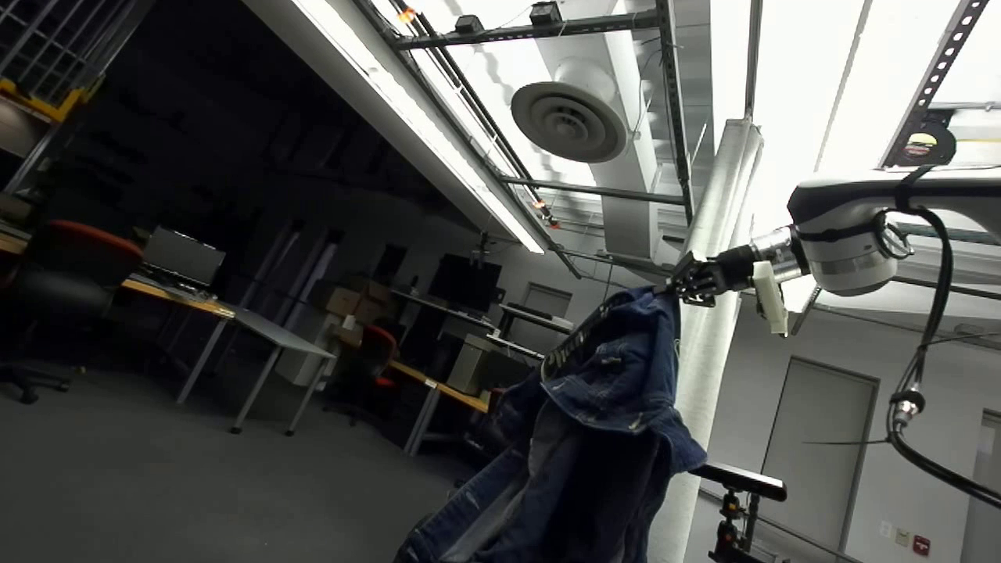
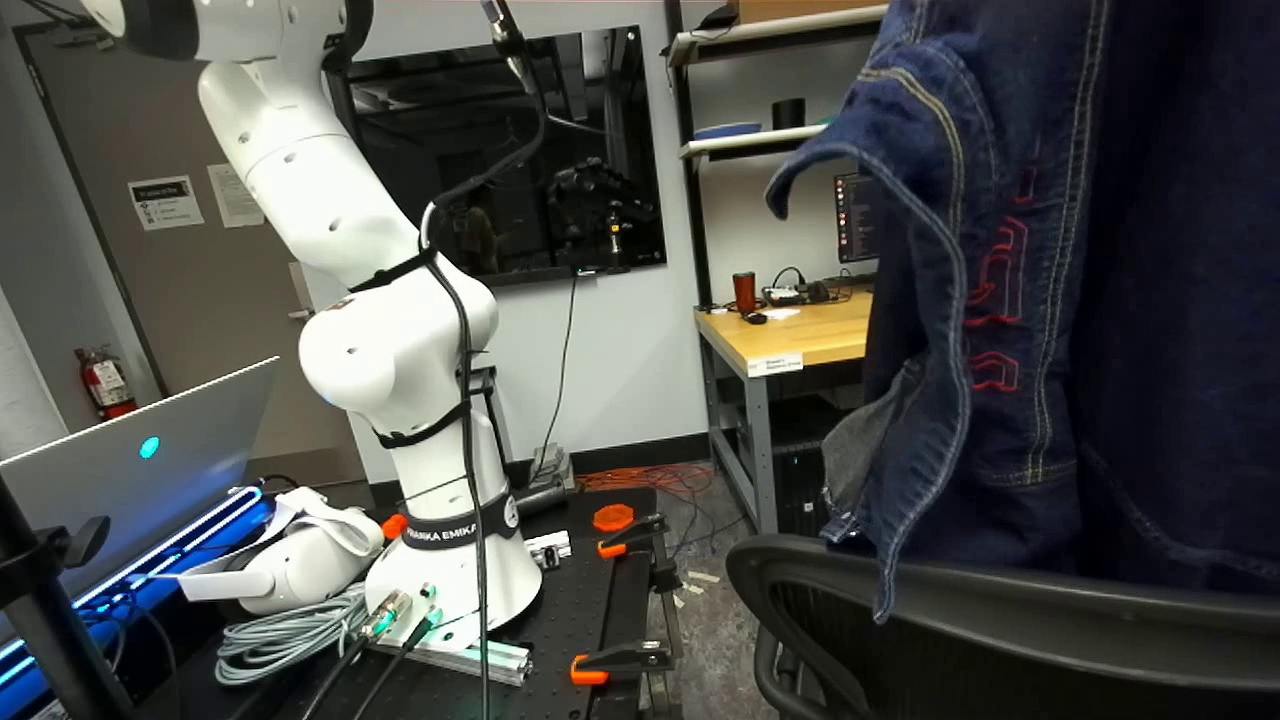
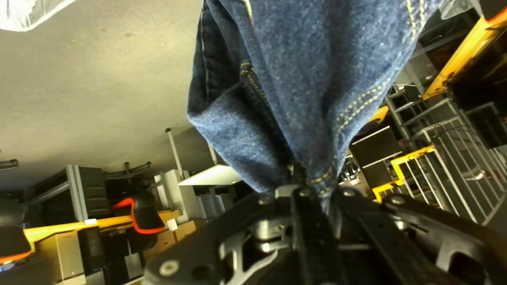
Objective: Hang the blue jean jacket on the backrest of the chair
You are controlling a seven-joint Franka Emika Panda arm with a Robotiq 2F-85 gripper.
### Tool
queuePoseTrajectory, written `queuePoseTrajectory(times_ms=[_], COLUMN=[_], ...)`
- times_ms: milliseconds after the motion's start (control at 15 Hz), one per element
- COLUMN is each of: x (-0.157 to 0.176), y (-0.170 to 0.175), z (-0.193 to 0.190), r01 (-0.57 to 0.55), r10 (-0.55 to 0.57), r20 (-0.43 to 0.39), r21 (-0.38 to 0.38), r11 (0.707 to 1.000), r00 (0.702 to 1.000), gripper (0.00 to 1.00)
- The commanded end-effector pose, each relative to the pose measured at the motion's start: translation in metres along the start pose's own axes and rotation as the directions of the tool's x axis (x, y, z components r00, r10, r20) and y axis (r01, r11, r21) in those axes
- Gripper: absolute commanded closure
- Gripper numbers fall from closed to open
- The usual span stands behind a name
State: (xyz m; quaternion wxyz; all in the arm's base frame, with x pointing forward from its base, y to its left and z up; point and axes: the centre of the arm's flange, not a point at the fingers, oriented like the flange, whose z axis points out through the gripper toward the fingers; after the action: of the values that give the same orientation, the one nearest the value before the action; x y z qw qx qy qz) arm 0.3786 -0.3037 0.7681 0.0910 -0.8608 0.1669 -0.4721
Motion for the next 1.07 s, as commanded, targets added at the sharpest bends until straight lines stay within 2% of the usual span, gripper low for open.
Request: queuePoseTrajectory(times_ms=[0, 267, 400, 600, 1000], x=[-0.027, -0.081, -0.098, -0.097, -0.051], y=[0.03, 0.038, 0.035, 0.032, 0.035], z=[0.045, 0.108, 0.128, 0.128, 0.07], r01=[0.01, 0.025, 0.024, -0.004, -0.041], r10=[-0.004, -0.008, -0.004, 0.017, 0.049], r20=[0.095, 0.251, 0.3, 0.305, 0.193], r21=[-0.061, -0.064, -0.063, -0.041, -0.048], r11=[0.998, 0.998, 0.998, 0.999, 0.998], r00=[0.995, 0.968, 0.954, 0.952, 0.98], gripper=[0.98, 0.98, 0.98, 0.98, 0.98])
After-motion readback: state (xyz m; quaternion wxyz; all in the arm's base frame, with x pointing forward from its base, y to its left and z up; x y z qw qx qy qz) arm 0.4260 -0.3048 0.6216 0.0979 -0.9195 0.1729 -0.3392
